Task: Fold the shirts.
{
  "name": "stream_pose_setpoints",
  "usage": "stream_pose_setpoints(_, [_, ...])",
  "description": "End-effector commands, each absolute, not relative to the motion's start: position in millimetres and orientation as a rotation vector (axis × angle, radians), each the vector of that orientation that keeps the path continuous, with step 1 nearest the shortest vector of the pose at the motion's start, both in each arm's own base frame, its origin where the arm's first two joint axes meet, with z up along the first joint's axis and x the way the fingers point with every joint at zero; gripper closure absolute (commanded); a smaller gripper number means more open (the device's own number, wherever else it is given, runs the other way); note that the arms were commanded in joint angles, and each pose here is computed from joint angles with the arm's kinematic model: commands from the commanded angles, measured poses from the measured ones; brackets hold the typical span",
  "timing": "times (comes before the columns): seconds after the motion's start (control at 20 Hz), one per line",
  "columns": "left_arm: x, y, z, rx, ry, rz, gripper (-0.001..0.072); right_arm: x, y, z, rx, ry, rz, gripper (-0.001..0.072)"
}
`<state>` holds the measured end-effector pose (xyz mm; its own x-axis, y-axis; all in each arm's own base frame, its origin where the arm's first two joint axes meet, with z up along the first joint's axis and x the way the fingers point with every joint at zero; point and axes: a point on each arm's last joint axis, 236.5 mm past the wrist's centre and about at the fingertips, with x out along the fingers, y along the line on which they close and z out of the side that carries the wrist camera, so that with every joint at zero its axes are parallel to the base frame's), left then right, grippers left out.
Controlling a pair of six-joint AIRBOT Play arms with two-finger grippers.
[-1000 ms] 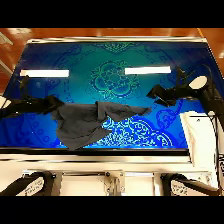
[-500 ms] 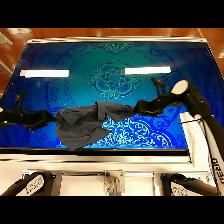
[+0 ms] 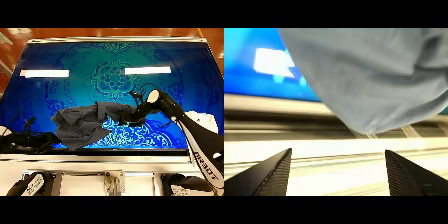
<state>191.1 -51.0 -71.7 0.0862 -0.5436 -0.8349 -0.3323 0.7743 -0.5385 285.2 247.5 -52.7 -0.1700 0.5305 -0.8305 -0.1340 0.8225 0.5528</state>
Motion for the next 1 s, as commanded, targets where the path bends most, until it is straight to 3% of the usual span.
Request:
stream_pose_setpoints(0.0, [193, -67, -86, -0.839, 1.475, -0.192, 0.0001, 283, 276, -58, 0.416, 1.659, 0.634, 0.0033])
stream_pose_setpoints(0.35, [181, -105, -112, -0.764, 1.616, -0.288, 0.0001, 286, 296, -66, 0.443, 1.636, 0.630, 0.0032])
stream_pose_setpoints(0.55, [209, -130, -120, -0.827, 1.539, -0.276, 0.0007, 280, 308, -75, 0.443, 1.649, 0.622, 0.0033])
stream_pose_setpoints(0.6, [216, -133, -120, -0.841, 1.512, -0.267, 0.0061, 275, 312, -78, 0.437, 1.663, 0.626, 0.0033])
stream_pose_setpoints(0.8, [221, -136, -119, -0.830, 1.487, -0.273, 0.0564, 266, 326, -94, 0.435, 1.687, 0.598, 0.0032])
stream_pose_setpoints(0.85, [220, -137, -118, -0.803, 1.479, -0.304, 0.0658, 266, 330, -94, 0.444, 1.679, 0.595, 0.0032])
stream_pose_setpoints(0.95, [218, -139, -112, -0.773, 1.470, -0.353, 0.0667, 268, 343, -90, 0.488, 1.658, 0.599, 0.0033])
